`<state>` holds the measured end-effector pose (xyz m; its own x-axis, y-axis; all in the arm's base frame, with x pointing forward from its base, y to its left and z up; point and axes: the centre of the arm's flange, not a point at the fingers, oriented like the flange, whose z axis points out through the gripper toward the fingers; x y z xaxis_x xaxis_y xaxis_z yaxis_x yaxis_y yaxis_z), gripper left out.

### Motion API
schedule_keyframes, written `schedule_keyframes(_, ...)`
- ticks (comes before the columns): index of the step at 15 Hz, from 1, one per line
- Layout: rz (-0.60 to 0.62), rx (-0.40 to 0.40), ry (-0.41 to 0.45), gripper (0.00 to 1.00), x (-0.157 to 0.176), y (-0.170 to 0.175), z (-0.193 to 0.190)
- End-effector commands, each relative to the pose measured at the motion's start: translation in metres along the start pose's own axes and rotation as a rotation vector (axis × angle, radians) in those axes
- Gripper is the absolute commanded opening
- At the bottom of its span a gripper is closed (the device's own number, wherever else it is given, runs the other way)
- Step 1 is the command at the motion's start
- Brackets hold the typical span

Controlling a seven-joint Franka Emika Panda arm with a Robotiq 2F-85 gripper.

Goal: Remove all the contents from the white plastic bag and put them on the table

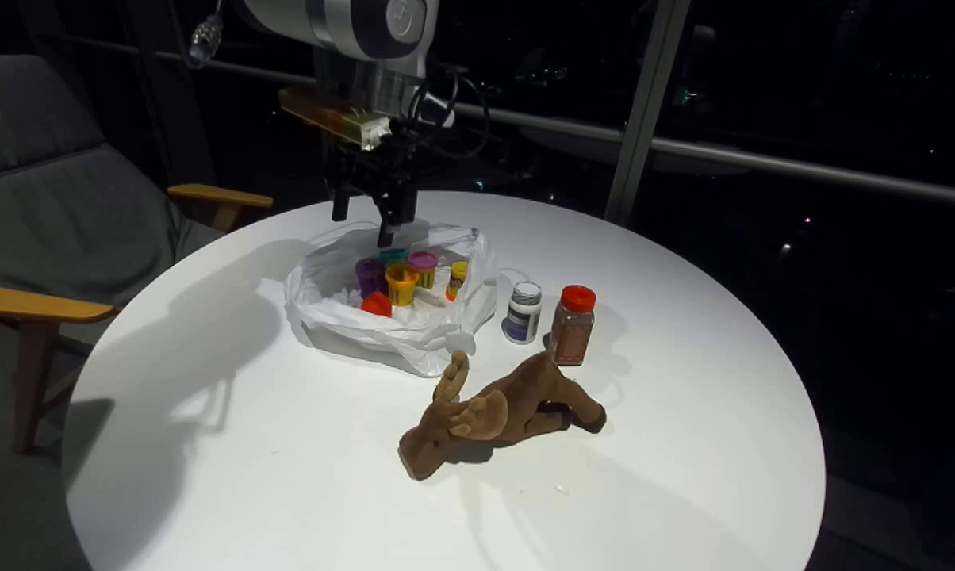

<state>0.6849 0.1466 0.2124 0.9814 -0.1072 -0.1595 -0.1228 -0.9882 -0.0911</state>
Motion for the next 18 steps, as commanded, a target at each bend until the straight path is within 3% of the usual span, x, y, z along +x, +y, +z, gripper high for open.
schedule_keyframes(1, -0.124, -0.029, -0.058, 1.0, -0.003, 0.01, 0.032)
schedule_keyframes(3, -0.124, -0.017, -0.065, 1.0, -0.002, 0.009, 0.042)
schedule_keyframes(11, 0.11, 0.011, -0.011, 1.0, 0.005, 0.006, 0.032)
schedule_keyframes(18, 0.304, 0.053, -0.027, 1.0, 0.007, -0.002, 0.039)
